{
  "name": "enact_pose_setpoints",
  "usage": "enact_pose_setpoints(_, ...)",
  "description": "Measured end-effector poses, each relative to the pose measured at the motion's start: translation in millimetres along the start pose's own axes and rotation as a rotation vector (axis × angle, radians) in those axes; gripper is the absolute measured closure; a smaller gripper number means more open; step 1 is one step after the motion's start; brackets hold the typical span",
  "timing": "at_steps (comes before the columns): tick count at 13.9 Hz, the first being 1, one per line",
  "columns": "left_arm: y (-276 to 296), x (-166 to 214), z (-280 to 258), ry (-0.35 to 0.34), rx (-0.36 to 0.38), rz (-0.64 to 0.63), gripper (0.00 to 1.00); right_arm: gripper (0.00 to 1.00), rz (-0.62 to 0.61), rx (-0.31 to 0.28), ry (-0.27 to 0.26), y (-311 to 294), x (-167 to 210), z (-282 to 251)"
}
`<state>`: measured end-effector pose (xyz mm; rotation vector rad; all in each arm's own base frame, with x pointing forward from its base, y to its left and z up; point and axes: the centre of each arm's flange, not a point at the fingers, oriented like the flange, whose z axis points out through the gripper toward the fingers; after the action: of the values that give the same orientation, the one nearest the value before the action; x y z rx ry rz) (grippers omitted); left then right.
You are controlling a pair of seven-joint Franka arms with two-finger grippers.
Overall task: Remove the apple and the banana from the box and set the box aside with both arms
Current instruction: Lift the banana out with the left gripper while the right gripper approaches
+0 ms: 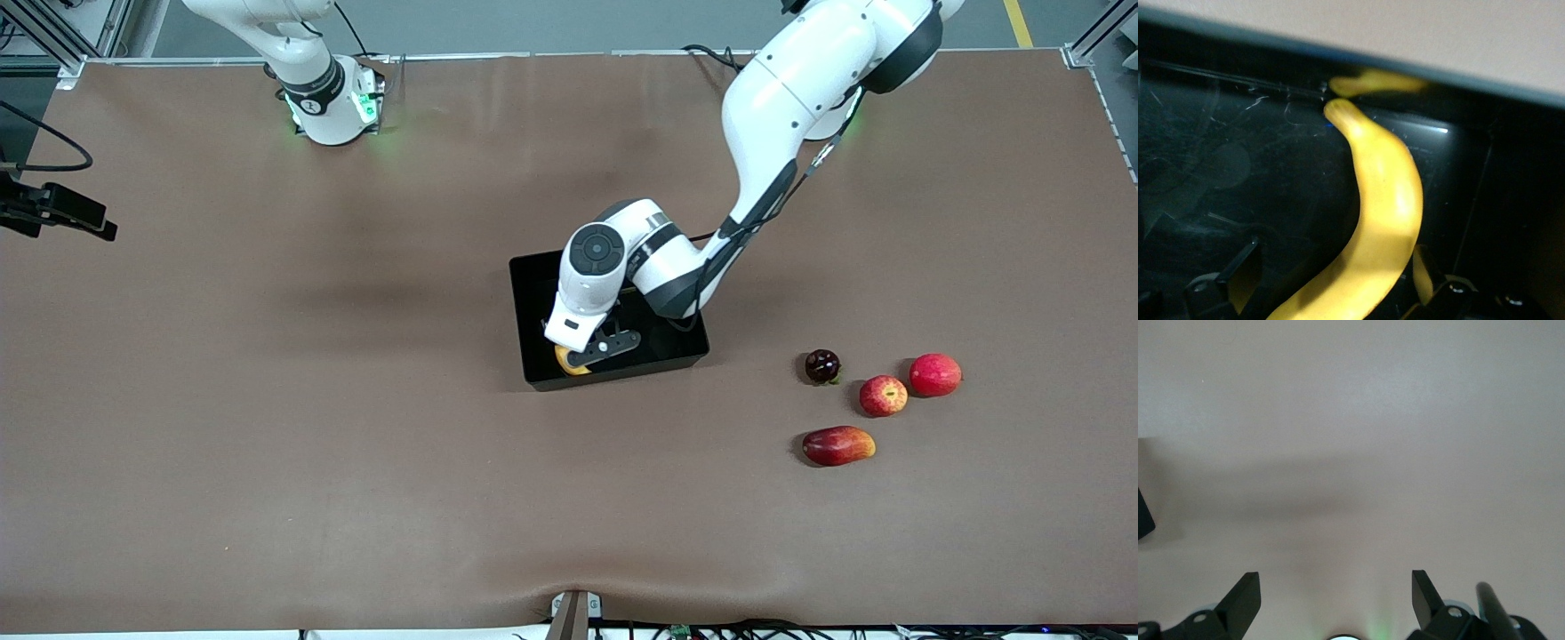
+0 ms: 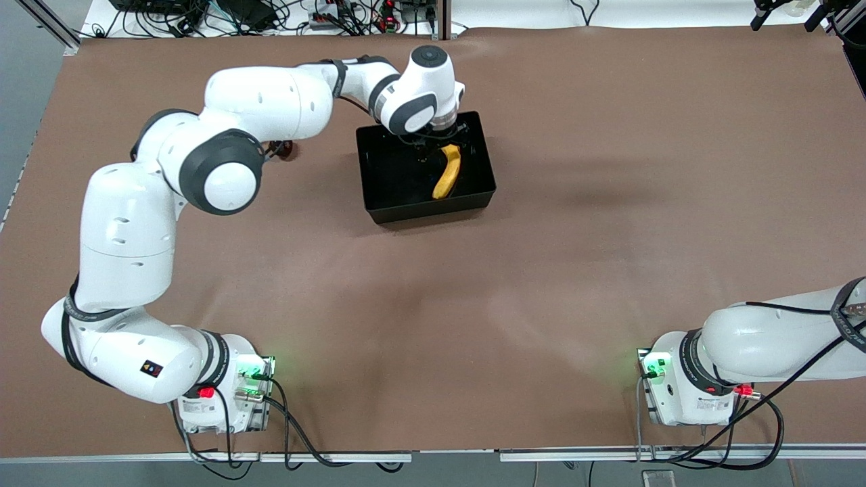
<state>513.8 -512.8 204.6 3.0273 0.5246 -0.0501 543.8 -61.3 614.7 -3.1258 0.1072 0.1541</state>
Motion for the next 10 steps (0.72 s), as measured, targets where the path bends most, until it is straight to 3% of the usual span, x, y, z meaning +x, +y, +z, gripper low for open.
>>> enact_pose_setpoints(2,3,-8,9,0.002,0.008,0.008,0.0,0.0,0.0,0.0,0.0,0,0,0)
enact_pose_setpoints(8,5,-3,5,0.032,0.014,0.02,0.6,0.0,0.0,0.0,-0.001,0,0,0)
enact_pose_setpoints(10,4,5,-10,0.063,0.032,0.03,0.64,0.0,0.0,0.0,-0.001,0,0,1)
